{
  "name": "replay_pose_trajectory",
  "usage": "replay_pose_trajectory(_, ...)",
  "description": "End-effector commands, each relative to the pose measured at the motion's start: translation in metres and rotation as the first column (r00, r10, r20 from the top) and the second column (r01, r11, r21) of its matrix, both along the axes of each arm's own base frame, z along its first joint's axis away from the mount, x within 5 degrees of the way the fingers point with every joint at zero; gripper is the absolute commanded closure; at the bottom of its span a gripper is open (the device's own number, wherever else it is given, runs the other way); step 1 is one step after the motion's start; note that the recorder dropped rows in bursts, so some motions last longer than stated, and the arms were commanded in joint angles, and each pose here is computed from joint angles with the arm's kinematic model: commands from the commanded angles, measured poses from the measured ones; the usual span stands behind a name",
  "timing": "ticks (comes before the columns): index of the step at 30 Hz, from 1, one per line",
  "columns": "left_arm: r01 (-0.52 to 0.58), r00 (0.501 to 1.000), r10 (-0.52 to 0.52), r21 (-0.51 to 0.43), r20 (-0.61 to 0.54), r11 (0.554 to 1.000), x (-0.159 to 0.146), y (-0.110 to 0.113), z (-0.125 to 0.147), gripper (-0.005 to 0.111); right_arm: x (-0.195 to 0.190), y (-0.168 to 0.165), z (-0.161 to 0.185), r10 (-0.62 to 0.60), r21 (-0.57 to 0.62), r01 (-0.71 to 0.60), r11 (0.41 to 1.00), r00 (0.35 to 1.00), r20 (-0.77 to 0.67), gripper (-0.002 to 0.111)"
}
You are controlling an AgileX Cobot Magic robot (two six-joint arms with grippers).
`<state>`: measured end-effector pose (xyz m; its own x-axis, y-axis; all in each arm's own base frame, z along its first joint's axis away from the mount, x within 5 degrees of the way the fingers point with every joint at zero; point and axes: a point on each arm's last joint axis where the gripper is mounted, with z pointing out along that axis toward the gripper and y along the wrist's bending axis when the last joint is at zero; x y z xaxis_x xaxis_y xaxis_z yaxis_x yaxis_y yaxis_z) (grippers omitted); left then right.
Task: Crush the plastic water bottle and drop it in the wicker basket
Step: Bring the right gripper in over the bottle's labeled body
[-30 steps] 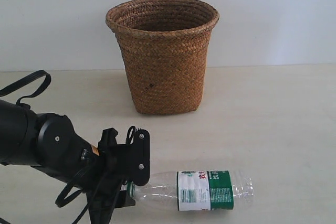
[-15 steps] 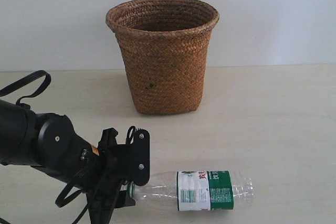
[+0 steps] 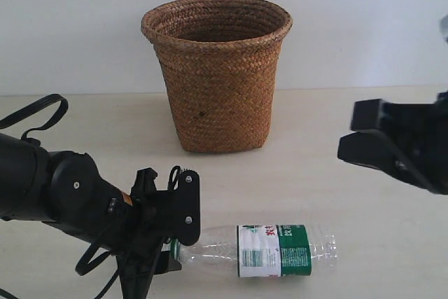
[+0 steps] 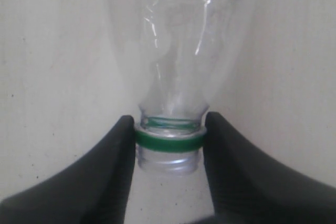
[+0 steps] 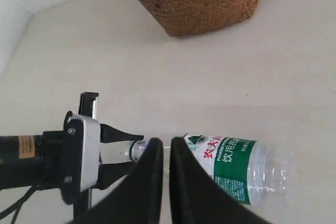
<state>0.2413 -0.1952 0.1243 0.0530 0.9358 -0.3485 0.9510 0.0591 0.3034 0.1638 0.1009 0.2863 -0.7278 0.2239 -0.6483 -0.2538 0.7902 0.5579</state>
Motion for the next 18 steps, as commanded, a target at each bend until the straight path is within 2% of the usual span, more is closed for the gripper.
replay_pose_trajectory(1, 0.003, 1.000, -0.003, -0.001, -0.002, 1.000, -0.001, -0.002, 0.000, 0.103, 0.027, 0.013, -0.021, -0.007, -0.046, 0.003, 0.999, 0.995, -0.097, 0.107)
replay_pose_trajectory(8, 0.002, 1.000, -0.002, -0.002, 0.002, 1.000, 0.000, -0.002, 0.000, 0.103, 0.048, 0.025, -0.069, 0.011, -0.154, -0.050, 0.987, 0.970, -0.245, 0.107)
replay_pose_trajectory(14, 0.002, 1.000, -0.002, -0.002, 0.002, 1.000, 0.000, -0.002, 0.000, 0.103, 0.047, 0.052, -0.090, 0.072, -0.201, -0.123, 0.972, 0.967, -0.246, 0.107)
replay_pose_trajectory(18, 0.002, 1.000, -0.002, -0.002, 0.002, 1.000, 0.000, -0.002, 0.000, 0.103, 0.048, 0.058, -0.105, 0.077, -0.229, -0.146, 0.962, 0.955, -0.287, 0.107)
